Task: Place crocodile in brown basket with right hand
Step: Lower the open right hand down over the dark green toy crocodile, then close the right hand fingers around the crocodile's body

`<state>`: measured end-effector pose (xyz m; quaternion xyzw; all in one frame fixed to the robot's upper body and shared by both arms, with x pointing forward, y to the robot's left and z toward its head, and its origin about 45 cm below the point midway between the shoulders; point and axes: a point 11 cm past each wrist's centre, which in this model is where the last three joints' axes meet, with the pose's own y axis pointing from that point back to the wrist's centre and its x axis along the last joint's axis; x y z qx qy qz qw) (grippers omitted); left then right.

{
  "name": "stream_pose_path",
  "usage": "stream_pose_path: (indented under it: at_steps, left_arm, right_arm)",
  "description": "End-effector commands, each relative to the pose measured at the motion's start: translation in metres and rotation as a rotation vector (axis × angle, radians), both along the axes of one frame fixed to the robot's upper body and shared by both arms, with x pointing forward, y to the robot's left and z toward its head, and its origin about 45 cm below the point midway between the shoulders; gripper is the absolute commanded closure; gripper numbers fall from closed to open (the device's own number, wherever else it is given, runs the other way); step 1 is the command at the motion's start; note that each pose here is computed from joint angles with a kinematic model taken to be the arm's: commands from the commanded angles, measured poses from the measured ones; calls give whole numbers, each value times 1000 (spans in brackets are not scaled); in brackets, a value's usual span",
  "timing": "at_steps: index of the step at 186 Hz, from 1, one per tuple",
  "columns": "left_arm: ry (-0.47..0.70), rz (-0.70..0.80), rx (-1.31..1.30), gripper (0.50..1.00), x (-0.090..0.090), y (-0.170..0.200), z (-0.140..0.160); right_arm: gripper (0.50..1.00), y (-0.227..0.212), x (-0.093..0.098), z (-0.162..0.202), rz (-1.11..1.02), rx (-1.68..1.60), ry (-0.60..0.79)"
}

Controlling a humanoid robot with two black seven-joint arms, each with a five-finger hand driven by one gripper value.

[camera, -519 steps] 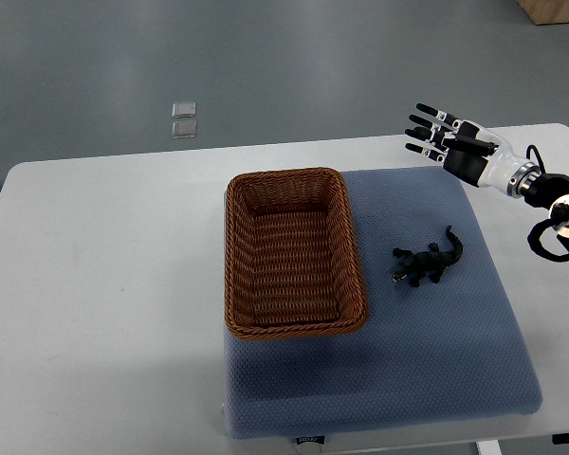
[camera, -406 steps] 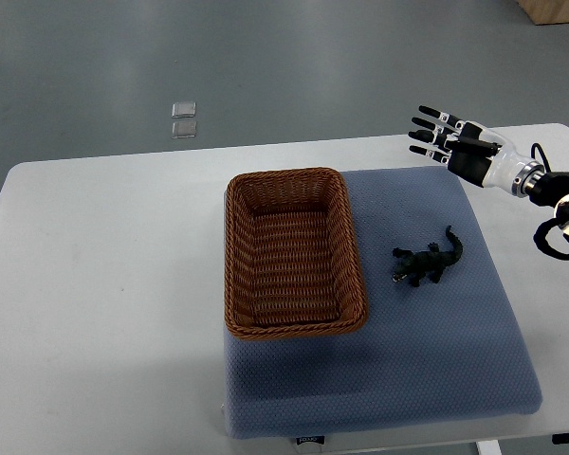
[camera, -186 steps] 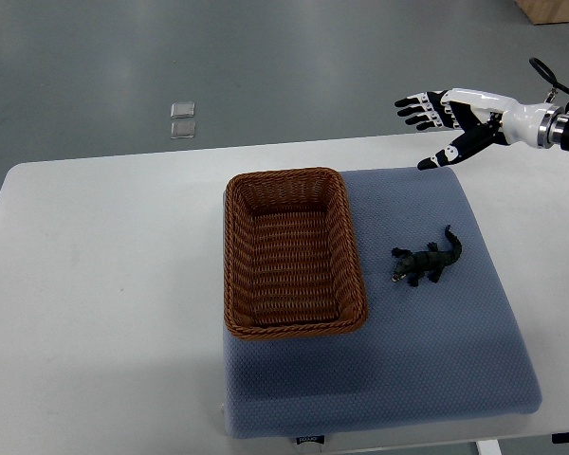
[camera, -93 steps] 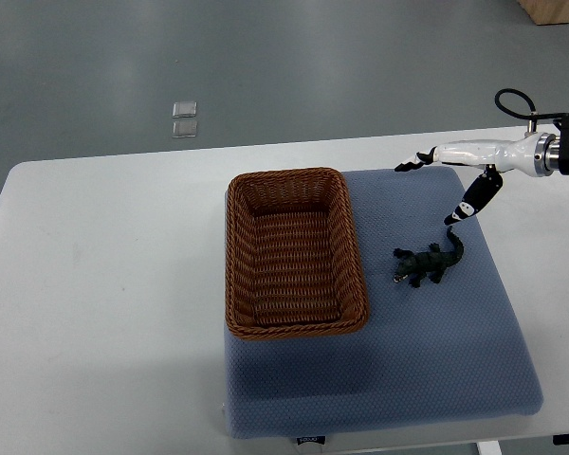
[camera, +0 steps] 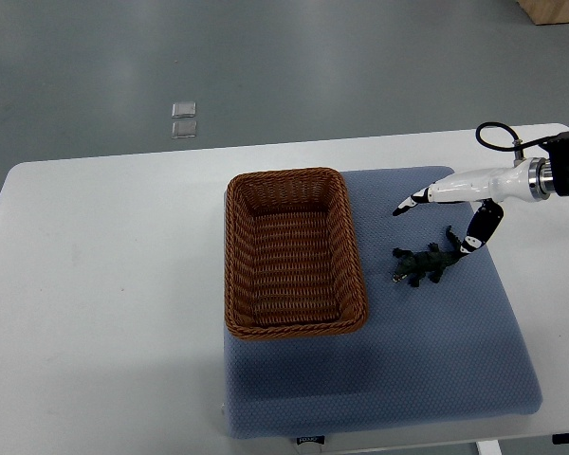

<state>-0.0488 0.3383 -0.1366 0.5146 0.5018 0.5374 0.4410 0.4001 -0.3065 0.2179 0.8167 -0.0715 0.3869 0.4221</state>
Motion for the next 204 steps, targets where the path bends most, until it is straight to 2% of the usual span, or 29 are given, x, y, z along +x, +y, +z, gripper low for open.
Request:
stream_pose_path:
  at_steps: [1, 14, 156, 204]
  left_arm:
    - [0, 0, 0, 500, 0, 0, 0]
    - [0, 0, 0, 500, 0, 0, 0]
    - [0, 0, 0, 500, 0, 0, 0]
    - [0, 0, 0, 500, 0, 0, 0]
  right_arm:
    - [570, 1, -4, -9, 10, -2, -2]
    - [570, 3, -3, -9, 18, 3, -37]
    - [574, -10, -6, -46, -15, -39, -87]
    - [599, -10, -4, -44, -21, -29, -96]
